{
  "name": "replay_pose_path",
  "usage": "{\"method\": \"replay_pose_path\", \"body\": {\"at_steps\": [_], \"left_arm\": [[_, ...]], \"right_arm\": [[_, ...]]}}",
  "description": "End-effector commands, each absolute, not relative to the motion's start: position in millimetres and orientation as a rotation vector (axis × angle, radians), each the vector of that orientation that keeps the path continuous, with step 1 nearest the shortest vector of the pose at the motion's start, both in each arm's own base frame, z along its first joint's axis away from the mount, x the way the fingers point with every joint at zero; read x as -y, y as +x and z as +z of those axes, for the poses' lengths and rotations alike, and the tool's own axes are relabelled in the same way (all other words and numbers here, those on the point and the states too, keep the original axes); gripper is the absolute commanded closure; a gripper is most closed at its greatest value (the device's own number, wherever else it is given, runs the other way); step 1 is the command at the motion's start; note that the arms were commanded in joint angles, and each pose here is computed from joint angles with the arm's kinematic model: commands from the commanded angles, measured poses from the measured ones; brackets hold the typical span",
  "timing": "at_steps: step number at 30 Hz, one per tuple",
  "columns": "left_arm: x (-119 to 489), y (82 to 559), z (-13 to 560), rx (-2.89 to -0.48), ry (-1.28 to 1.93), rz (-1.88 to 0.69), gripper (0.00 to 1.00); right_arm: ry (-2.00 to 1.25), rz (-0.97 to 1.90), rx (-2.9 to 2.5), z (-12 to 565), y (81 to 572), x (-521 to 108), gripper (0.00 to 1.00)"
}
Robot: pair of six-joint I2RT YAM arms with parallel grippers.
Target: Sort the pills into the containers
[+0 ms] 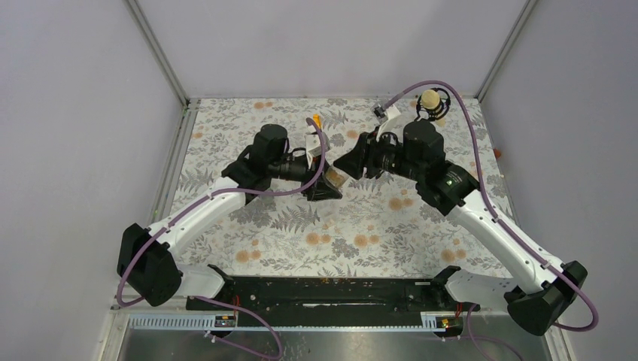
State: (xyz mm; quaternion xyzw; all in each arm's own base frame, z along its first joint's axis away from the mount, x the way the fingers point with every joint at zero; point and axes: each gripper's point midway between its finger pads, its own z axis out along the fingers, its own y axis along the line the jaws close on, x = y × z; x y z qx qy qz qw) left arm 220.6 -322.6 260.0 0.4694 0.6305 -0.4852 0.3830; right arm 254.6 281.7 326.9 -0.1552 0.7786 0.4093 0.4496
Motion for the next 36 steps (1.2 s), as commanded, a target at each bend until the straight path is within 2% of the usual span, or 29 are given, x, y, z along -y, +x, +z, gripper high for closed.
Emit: {"method": "replay_pose_path", "body": {"at_steps": [1,5,6,7,9,10,12,16,20,26,31,36], "left_arm": [[317.8,212.0,264.9,-1.54,1.265,-1.265,1.0],[315.3,197.5,267.9,-1.485,1.328,-1.312,1.0],[314.9,195.9,267.8,-1.48,1.334,-1.316,1.0],[314.7,196.9,268.0,-1.48,1.331,-1.307,1.0],[314.4,205.6,264.8,-1.517,1.3,-1.261,1.0],[314.4,210.6,262.8,-1.538,1.284,-1.235,1.0],[315.1,220.6,260.2,-1.573,1.248,-1.196,1.0],[318.1,233.3,257.7,-1.609,1.186,-1.169,1.0],[319.2,236.2,258.0,-1.608,1.162,-1.168,1.0],[318.5,237.8,258.4,-1.615,1.15,-1.159,1.0],[318.2,238.8,257.6,-1.628,1.142,-1.155,1.0],[316.8,242.3,261.1,-1.635,1.108,-1.135,1.0]], "right_arm": [[-0.873,1.153,-1.685,340.9,200.7,-283.9,0.99],[-0.908,1.168,-1.668,347.9,199.5,-274.5,1.0],[-0.869,1.138,-1.687,348.7,206.5,-271.5,0.95],[-0.81,1.1,-1.717,348.7,215.6,-268.4,0.72],[-0.708,1.051,-1.764,348.4,231.2,-265.3,0.38],[-0.639,1.039,-1.793,347.7,238.4,-264.1,0.29],[-0.507,1.057,-1.836,342.3,248.7,-265.1,0.22],[-0.307,1.078,-1.884,331.7,258.6,-268.2,0.2],[-0.25,1.066,-1.934,321.7,262.2,-273.7,0.2],[-0.214,1.098,-1.907,330.4,264.1,-275.7,0.36],[-0.211,1.079,-1.913,334.1,265.5,-274.0,0.25],[-0.15,1.104,-1.973,327.4,270.8,-281.0,0.28]]}}
